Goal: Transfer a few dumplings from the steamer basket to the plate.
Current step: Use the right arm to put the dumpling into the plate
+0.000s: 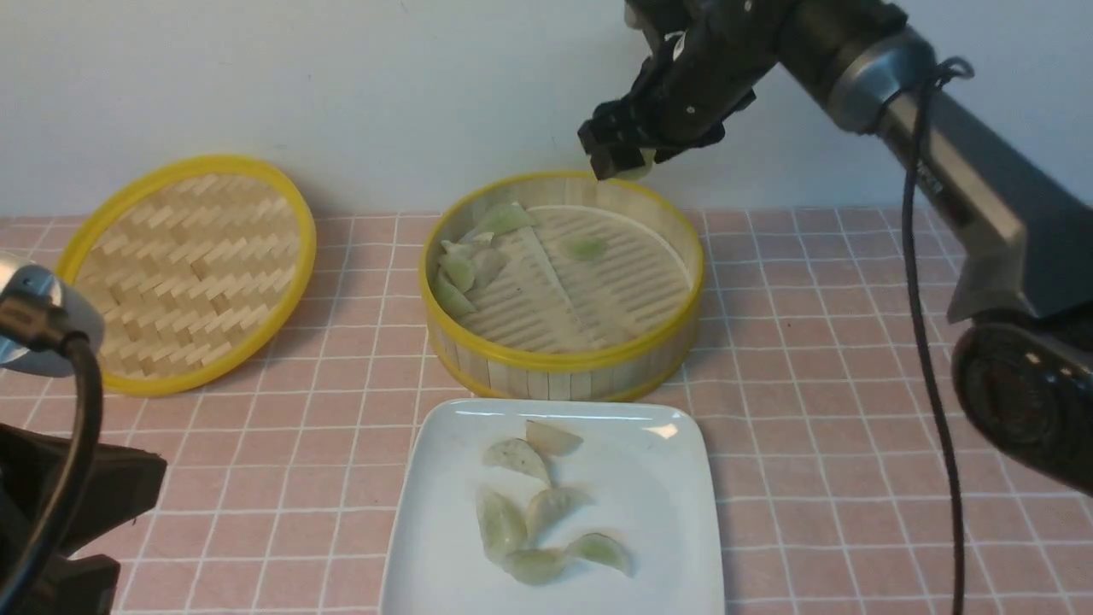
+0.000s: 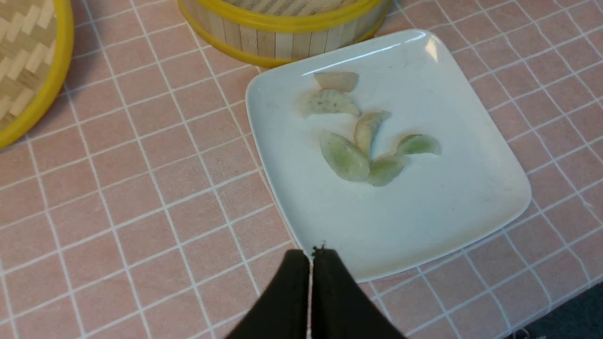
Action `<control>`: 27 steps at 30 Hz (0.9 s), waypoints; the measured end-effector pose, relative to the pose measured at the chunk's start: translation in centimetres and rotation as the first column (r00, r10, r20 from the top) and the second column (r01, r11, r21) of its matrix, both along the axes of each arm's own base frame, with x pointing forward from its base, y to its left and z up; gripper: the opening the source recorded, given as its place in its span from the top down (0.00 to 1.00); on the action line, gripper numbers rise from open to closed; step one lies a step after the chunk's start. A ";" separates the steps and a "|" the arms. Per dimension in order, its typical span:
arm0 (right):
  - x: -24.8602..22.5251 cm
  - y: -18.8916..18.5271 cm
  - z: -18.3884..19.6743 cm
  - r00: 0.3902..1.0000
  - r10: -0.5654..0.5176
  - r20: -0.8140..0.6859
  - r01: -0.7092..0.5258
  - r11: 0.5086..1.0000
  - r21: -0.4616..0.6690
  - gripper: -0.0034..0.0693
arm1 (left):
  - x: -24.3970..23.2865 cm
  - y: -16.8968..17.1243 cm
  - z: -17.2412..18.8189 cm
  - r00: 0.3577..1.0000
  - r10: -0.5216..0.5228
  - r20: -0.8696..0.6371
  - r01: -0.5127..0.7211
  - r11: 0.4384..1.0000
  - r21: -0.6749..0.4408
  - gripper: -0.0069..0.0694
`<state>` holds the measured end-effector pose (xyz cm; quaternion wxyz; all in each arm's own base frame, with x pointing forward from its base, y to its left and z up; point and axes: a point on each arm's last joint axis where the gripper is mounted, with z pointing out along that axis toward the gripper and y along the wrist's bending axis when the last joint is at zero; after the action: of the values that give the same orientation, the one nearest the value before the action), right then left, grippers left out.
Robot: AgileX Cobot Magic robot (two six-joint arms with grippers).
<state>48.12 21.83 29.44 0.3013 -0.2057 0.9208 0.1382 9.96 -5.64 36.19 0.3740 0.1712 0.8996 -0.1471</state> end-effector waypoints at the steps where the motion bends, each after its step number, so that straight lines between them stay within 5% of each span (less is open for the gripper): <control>1: -0.9 0.0 0.9 1.000 0.008 -0.019 -0.008 1.000 0.022 0.34 | 0.0 0.0 0.0 1.000 0.000 0.000 0.000 1.000 0.000 0.92; 6: -7.3 0.3 3.4 0.990 0.082 -0.113 -0.083 0.997 -0.005 0.34 | 0.0 0.0 0.0 1.000 0.001 -0.003 -0.001 1.000 0.001 0.92; 13: -17.0 1.8 -3.5 0.929 0.142 -0.342 -0.195 0.973 -0.124 0.34 | 0.0 0.0 0.0 1.000 0.000 -0.004 0.000 1.000 0.003 0.92; 20: -16.9 2.2 -11.4 0.927 0.100 -0.360 -0.168 0.972 -0.162 0.34 | 0.0 0.1 -0.1 1.000 0.000 -0.005 0.000 1.000 0.007 0.92; 27: -16.3 2.5 -13.3 0.931 0.084 -0.356 -0.156 0.972 -0.178 0.29 | 0.0 0.1 -0.1 1.000 0.000 -0.005 0.000 1.000 0.007 0.92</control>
<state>31.80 24.29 16.16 0.1033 -0.2640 0.9542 0.0959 9.92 -5.59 36.14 0.3711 0.1720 0.9011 -0.1441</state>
